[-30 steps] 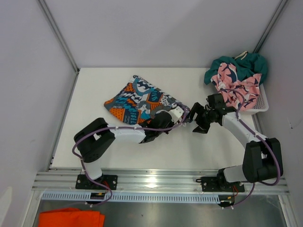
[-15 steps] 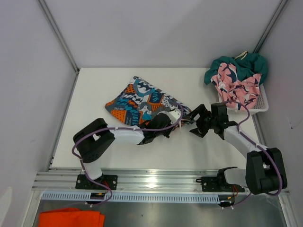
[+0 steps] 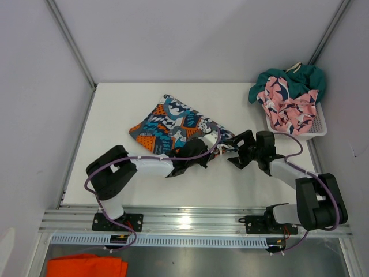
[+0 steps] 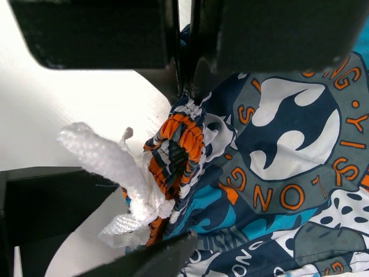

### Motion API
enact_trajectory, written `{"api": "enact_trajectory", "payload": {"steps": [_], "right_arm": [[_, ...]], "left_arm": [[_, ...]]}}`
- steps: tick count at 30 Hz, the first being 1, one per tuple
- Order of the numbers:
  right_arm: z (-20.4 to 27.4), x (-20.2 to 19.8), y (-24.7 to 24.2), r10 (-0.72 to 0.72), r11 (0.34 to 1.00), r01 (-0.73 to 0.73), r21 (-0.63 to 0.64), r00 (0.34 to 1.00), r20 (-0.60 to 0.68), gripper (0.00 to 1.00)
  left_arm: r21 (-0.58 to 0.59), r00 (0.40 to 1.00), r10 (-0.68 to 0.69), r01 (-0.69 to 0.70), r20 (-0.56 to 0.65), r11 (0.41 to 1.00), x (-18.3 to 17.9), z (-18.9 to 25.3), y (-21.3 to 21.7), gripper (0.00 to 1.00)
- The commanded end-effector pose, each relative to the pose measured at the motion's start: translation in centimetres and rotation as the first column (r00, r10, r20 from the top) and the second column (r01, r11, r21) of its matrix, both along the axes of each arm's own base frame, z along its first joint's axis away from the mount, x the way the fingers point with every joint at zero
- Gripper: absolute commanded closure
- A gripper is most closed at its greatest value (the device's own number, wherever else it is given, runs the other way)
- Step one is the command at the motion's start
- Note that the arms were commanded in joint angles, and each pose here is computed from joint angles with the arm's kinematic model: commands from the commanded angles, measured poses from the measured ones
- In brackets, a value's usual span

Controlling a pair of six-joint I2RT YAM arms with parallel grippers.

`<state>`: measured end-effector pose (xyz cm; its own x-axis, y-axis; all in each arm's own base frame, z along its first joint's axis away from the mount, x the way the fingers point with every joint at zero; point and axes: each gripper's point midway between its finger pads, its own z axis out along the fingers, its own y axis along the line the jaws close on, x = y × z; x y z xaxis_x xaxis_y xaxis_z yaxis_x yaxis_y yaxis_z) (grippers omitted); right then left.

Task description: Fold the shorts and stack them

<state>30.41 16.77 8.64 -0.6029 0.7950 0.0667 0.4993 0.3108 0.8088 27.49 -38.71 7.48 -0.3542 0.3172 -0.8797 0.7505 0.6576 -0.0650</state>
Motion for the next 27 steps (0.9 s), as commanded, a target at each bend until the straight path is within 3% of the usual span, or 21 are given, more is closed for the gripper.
{"api": "enact_trajectory", "payload": {"steps": [1, 5, 8, 10, 11, 12, 15, 18, 19, 20, 22, 24, 27], "right_arm": [[0.7, 1.7, 0.1, -0.056, 0.998, 0.054, 0.031, 0.997, 0.055, 0.02], [-0.2, 2.1, 0.5, -0.065, 0.997, 0.064, 0.032, 0.997, 0.035, 0.06], [-1.1, 2.3, 0.4, -0.087, 0.996, 0.087, 0.012, 0.996, 0.023, 0.14], [-1.4, 2.4, 0.7, -0.095, 0.996, 0.094, 0.004, 0.995, 0.02, 0.25], [-1.6, 2.5, 0.8, -0.098, 0.995, 0.098, 0.003, 0.995, 0.018, 0.31], [-1.7, 2.5, 0.8, -0.106, 0.994, 0.106, 0.003, 0.994, 0.012, 0.49], [-2.3, 2.4, 0.5, -0.106, 0.994, 0.106, -0.028, 0.994, -0.011, 0.85], [-2.4, 2.2, 0.3, -0.065, 0.994, 0.061, -0.093, 0.997, -0.038, 1.0], [-1.3, 2.9, 0.5, -0.046, 0.993, 0.044, -0.106, 0.999, -0.017, 1.0], [-1.8, 2.3, 0.1, -0.027, 0.99, 0.019, -0.142, 0.998, -0.057, 1.0], [-1.0, 2.4, -0.4, 0.05, 0.974, -0.058, -0.218, 0.998, -0.043, 1.0], [-1.4, 0.9, -1.1, 0.101, 0.953, -0.126, -0.276, 0.99, -0.1, 1.0], [-1.3, -0.9, -1.8, 0.196, 0.916, -0.218, -0.338, 0.976, -0.1, 1.0]], "left_arm": [[-0.128, 0.999, -0.012, 0.016, 0.038, 0.992, 0.0, 3.8, -1.2, 1.0], [-0.137, 0.999, -0.021, 0.026, 0.034, 0.99, -0.2, 3.8, -1.5, 1.0], [-0.127, 0.999, -0.02, 0.025, 0.039, 0.992, -0.3, 3.7, -1.6, 1.0], [-0.13, 0.999, -0.02, 0.025, 0.038, 0.991, -0.4, 3.8, -1.6, 1.0], [-0.136, 0.999, -0.02, 0.025, 0.038, 0.99, -0.4, 4.0, -1.7, 1.0], [-0.135, 0.999, -0.023, 0.028, 0.039, 0.99, -0.5, 4.0, -1.8, 1.0], [-0.132, 0.999, -0.028, 0.033, 0.035, 0.991, -0.7, 3.9, -1.9, 1.0], [-0.141, 0.999, -0.046, 0.049, 0.023, 0.989, -1.3, 3.8, -2.2, 0.97], [-0.152, 0.998, -0.054, 0.057, 0.024, 0.987, -1.4, 4.0, -2.2, 0.91], [-0.168, 0.998, -0.059, 0.06, 0.015, 0.984, -1.6, 4.2, -2.4, 0.74], [-0.198, 0.999, -0.047, 0.048, 0.009, 0.979, -1.9, 5.0, -1.9, 0.55], [-0.233, 1.0, -0.016, 0.016, 0.002, 0.972, -1.3, 6.1, -1.0, 0.42], [-0.313, 0.999, 0.013, -0.028, -0.049, 0.949, 0.2, 8.2, 1.0, 0.36]]}}
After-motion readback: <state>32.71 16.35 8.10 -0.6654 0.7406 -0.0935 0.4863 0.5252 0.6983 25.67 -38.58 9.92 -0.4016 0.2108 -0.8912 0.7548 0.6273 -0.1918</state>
